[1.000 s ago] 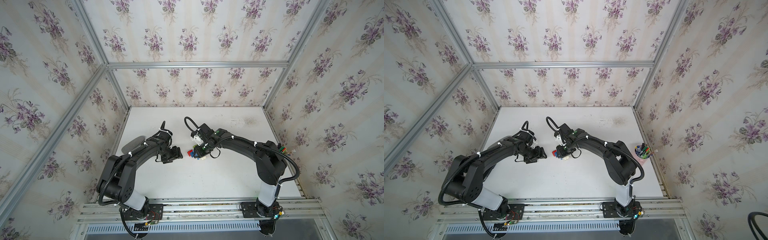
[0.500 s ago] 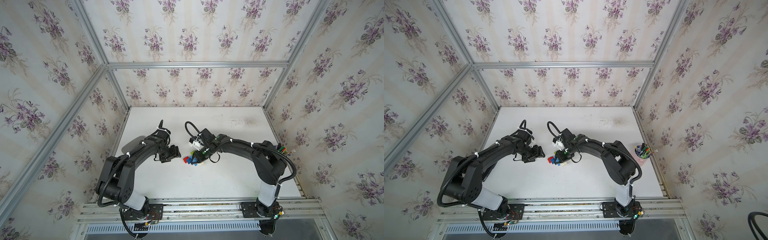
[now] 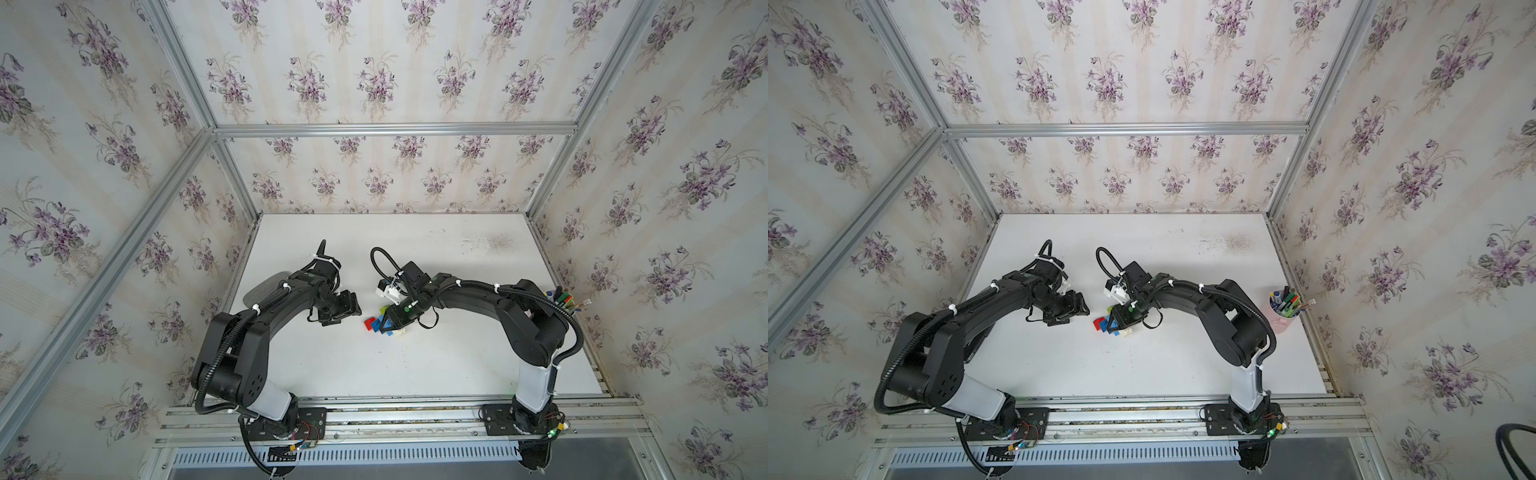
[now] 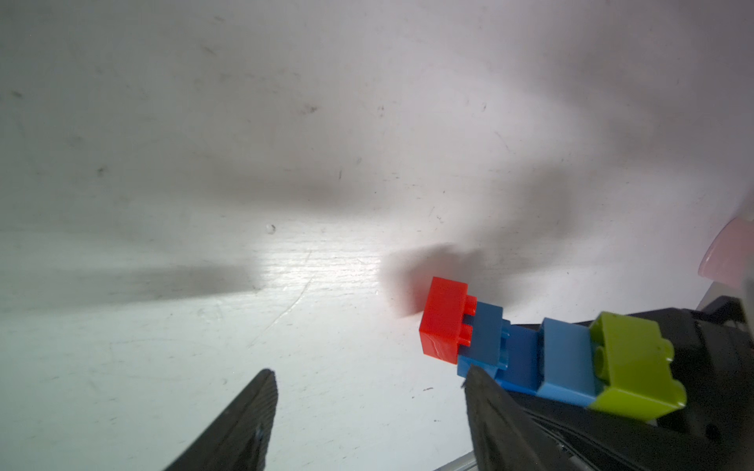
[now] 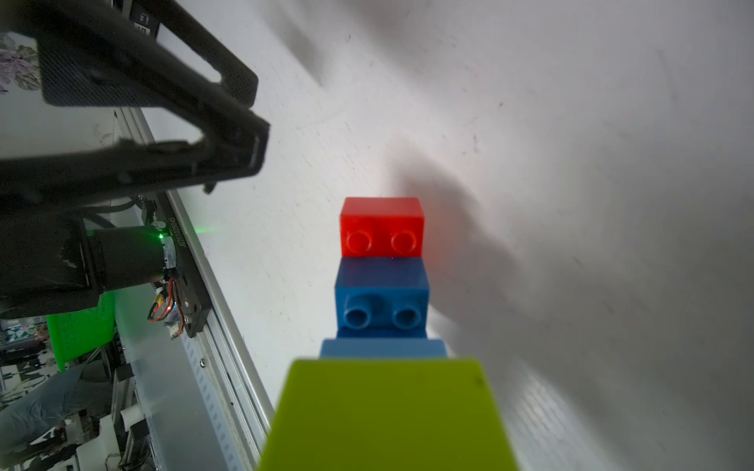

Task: Assemble the letter y with lego
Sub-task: Place the lego brick at the center of the board.

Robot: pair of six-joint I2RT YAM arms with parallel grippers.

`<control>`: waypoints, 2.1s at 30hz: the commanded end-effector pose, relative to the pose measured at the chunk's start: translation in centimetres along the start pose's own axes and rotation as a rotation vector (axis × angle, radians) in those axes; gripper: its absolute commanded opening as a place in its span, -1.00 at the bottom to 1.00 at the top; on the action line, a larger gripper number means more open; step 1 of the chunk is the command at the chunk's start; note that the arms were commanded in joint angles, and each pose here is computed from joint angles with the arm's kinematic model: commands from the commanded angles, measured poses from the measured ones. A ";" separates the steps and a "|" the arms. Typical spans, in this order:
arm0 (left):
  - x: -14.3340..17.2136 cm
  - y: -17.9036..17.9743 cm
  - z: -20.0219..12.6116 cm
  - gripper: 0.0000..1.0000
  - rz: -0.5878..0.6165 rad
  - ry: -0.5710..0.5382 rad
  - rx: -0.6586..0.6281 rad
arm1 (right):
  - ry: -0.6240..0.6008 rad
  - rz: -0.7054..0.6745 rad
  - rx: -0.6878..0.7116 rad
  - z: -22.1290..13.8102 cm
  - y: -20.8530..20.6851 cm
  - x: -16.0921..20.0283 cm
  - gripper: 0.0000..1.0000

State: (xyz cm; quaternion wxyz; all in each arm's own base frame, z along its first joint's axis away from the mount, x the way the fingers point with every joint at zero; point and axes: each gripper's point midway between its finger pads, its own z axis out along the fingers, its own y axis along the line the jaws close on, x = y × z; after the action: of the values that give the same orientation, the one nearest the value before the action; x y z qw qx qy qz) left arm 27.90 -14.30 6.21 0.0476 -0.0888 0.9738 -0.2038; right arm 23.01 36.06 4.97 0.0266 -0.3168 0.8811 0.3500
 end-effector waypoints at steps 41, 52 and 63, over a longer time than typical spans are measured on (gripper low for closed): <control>0.3 -0.5 0.6 0.48 0.013 0.045 0.000 | -0.112 0.074 0.132 -3.3 -4.0 -2.2 0.30; 0.8 -0.7 0.5 0.48 0.023 0.052 0.008 | -0.186 0.097 0.200 -5.8 -3.7 -2.5 0.33; 1.5 -0.8 0.7 0.48 0.030 0.067 0.014 | -0.142 0.112 0.351 -4.7 -2.0 2.6 0.31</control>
State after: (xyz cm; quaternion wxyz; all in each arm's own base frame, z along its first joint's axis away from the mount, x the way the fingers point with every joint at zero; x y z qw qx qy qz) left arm 26.83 -15.46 5.70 0.0205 -0.0721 0.9751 -0.2088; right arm 23.28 31.45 7.15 0.1178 -0.2567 0.9269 0.2472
